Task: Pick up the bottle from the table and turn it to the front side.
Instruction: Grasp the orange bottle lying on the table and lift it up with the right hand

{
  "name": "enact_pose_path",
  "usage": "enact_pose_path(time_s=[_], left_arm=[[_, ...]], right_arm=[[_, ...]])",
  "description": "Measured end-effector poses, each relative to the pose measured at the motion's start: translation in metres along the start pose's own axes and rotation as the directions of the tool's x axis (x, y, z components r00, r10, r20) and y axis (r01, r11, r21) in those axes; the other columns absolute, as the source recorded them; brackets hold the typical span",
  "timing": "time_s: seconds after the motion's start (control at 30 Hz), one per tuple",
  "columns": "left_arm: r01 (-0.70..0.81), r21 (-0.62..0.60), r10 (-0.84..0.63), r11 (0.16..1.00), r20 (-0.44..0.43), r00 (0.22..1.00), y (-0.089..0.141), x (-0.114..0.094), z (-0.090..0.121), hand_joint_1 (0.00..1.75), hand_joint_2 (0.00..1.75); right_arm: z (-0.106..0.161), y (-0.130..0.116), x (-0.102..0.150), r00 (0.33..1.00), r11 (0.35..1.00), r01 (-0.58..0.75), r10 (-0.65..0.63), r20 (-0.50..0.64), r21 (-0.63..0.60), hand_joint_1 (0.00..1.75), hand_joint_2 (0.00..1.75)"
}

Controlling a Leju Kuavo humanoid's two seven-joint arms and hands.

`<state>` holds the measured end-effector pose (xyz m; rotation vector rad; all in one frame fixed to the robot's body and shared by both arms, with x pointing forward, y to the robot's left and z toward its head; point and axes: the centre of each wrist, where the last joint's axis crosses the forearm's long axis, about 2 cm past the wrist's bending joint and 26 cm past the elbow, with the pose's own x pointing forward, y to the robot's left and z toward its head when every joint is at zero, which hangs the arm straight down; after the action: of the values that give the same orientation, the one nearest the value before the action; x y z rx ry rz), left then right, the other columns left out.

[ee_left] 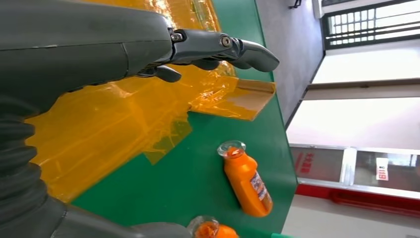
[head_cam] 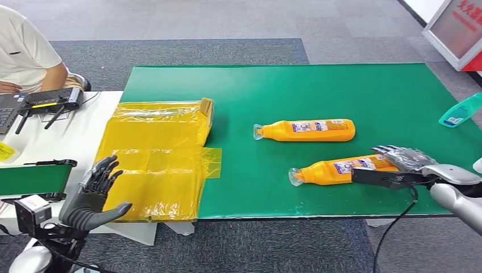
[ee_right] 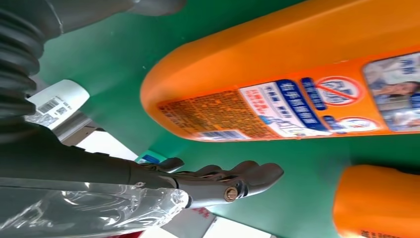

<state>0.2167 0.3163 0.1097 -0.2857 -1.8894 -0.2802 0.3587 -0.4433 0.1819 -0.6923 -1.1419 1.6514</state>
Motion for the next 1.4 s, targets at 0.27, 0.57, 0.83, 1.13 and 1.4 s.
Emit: enact_pose_path(time_s=[0.27,0.57,0.83,1.13,1.4], left_arm=[[-0.01,-0.018,0.01,1.0,0.001,1.0,-0.002,-0.002,-0.002,0.0,1.75],[-0.014,-0.038,0.014,0.999,0.007,1.0,-0.004,-0.002,-0.006,0.0,1.75],[-0.014,-0.05,0.015,0.999,0.012,1.0,-0.007,-0.002,-0.006,0.0,1.75],[-0.008,-0.055,0.009,0.998,0.014,1.0,-0.007,-0.003,-0.005,0.0,1.75],[0.002,-0.061,-0.002,0.998,0.005,1.0,-0.007,-0.004,-0.003,0.0,1.75]], right_arm=[[-0.023,0.008,0.017,0.999,1.0,0.029,-0.029,0.025,0.004,0.0,1.75],[-0.043,0.022,0.03,1.0,0.998,0.02,-0.021,0.021,0.051,0.0,1.75],[-0.049,0.026,0.028,1.0,0.998,0.001,-0.001,-0.006,0.055,0.0,1.75],[-0.048,0.028,0.022,0.998,0.999,-0.014,0.017,-0.055,0.043,0.0,1.75],[-0.047,0.03,0.017,0.995,0.998,-0.042,0.045,-0.088,0.04,0.0,1.75]])
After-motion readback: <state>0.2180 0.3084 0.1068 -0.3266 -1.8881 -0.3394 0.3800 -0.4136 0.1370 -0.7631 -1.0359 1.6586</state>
